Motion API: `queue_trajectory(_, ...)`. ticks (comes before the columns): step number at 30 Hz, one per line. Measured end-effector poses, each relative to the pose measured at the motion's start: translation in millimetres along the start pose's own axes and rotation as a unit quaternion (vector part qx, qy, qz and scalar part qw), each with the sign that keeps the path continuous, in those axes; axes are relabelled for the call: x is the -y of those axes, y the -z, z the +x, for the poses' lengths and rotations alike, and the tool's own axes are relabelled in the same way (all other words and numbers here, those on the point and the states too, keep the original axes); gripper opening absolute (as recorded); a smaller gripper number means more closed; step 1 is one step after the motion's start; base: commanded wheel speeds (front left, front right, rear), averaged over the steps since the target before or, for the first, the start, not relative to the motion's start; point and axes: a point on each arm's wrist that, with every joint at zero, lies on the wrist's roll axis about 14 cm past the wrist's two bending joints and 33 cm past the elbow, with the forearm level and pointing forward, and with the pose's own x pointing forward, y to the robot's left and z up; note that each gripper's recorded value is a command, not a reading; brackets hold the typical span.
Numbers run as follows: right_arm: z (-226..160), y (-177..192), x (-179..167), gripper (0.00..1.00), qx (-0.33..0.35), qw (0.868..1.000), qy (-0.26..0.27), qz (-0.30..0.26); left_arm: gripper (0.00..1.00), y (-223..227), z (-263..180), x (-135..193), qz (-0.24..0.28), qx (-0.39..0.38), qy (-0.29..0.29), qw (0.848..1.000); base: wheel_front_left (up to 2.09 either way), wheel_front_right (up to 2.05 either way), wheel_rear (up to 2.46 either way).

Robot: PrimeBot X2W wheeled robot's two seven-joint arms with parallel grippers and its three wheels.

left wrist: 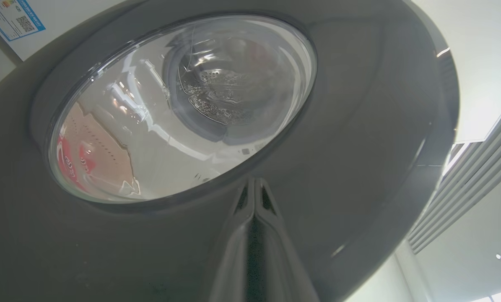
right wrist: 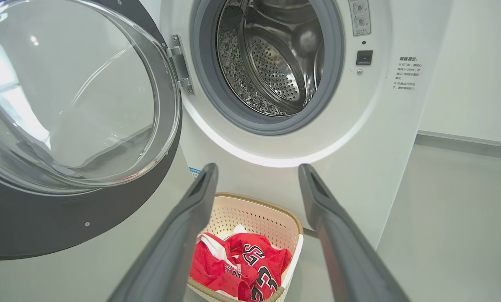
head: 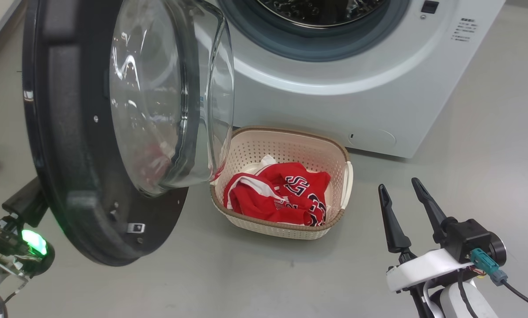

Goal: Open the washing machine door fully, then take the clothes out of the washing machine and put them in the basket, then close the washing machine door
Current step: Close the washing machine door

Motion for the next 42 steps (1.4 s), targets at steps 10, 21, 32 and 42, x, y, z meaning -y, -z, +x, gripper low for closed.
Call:
queue_trajectory(10, -11, -10, 19, 1.0, 0.013, 0.999, 0.032, -0.005, 0.0, 47, 29, 18, 0.0, -0.093, 0.048, 0.995, 0.0, 0.0, 0.0)
queue_trajectory(21, -29, -27, 44, 1.0, 0.036, 0.996, 0.078, -0.012, 0.0, 85, 57, 14, -0.015, -0.167, 0.061, 0.984, 0.0, 0.0, 0.0)
queue_trajectory(32, -60, -35, 73, 1.0, 0.047, 0.989, 0.139, -0.01, 0.0, 125, 94, 5, -0.034, -0.241, 0.066, 0.968, 0.0, 0.0, 0.0)
queue_trajectory(42, -79, -43, 93, 1.0, 0.062, 0.981, 0.185, 0.01, 0.0, 153, 133, -1, -0.058, -0.283, 0.077, 0.954, 0.0, 0.0, 0.0)
